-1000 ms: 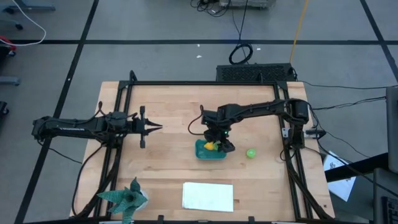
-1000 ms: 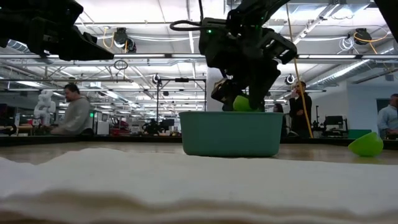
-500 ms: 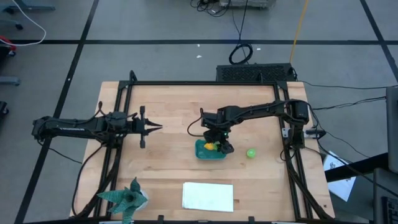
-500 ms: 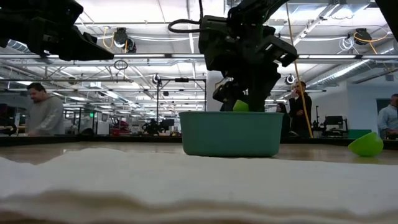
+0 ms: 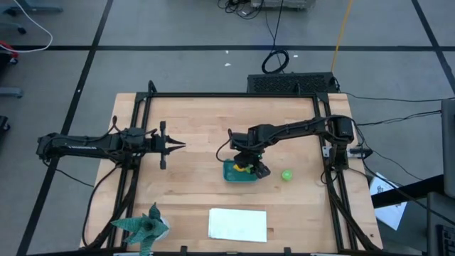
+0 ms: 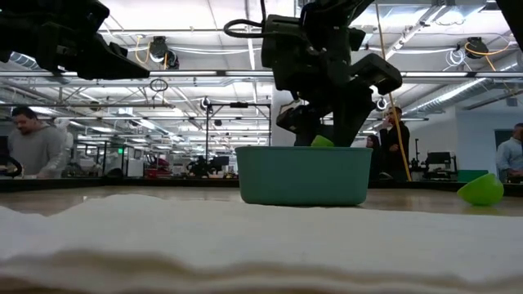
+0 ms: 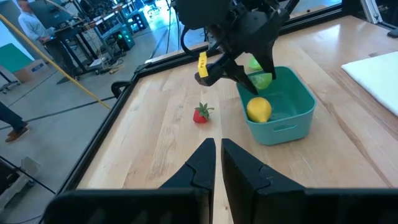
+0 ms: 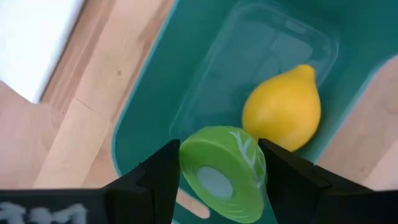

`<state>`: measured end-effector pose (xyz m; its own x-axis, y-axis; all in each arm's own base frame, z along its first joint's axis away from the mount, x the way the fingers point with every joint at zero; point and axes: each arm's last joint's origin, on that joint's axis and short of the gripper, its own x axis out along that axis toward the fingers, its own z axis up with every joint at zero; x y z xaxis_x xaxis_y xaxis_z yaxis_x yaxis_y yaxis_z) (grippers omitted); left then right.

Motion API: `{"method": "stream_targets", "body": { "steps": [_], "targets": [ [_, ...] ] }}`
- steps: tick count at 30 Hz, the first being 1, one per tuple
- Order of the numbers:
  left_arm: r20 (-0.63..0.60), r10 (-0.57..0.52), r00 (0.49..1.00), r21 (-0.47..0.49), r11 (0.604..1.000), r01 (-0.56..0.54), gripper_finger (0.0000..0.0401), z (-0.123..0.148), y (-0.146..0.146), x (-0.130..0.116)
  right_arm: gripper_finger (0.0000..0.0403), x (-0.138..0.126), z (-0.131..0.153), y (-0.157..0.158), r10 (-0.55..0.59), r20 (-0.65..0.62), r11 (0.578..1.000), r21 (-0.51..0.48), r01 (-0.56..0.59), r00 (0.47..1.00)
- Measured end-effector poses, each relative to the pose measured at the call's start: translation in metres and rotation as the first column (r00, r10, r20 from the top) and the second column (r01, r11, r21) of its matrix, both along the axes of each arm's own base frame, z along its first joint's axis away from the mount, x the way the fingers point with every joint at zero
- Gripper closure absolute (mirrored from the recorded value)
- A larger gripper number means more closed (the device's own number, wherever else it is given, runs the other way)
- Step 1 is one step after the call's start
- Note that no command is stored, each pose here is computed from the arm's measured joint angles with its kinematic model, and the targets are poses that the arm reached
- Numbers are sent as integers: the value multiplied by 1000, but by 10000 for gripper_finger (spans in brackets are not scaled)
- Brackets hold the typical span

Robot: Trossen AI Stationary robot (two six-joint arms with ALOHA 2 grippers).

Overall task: Pick and placing Produce into tupperware
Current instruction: Put the top sliced green cabbage into the green bin

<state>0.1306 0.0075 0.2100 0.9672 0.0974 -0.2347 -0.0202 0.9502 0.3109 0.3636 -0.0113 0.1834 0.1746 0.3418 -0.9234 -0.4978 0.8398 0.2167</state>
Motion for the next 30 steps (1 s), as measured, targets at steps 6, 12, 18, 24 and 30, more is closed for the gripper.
{"method": "stream_targets", "body": {
  "steps": [6,12,18,24,30],
  "targets": [
    [0,0,1000,0,1000,0,370,0,0,0,216,1,0,2,22,15,999,-46,-22,1000],
    [0,0,1000,-1,1000,0,370,0,0,0,216,-2,-8,8,91,12,988,-130,-89,996],
    [0,0,1000,-1,1000,0,370,0,0,0,216,-3,-9,9,77,4,988,-131,-76,997],
    [-1,0,1000,-1,1000,0,370,0,0,0,216,-3,-9,9,83,6,988,-131,-81,997],
    [0,0,1000,-1,1000,0,370,0,0,0,216,0,-9,9,92,42,987,-138,-86,995]
  ]
}}
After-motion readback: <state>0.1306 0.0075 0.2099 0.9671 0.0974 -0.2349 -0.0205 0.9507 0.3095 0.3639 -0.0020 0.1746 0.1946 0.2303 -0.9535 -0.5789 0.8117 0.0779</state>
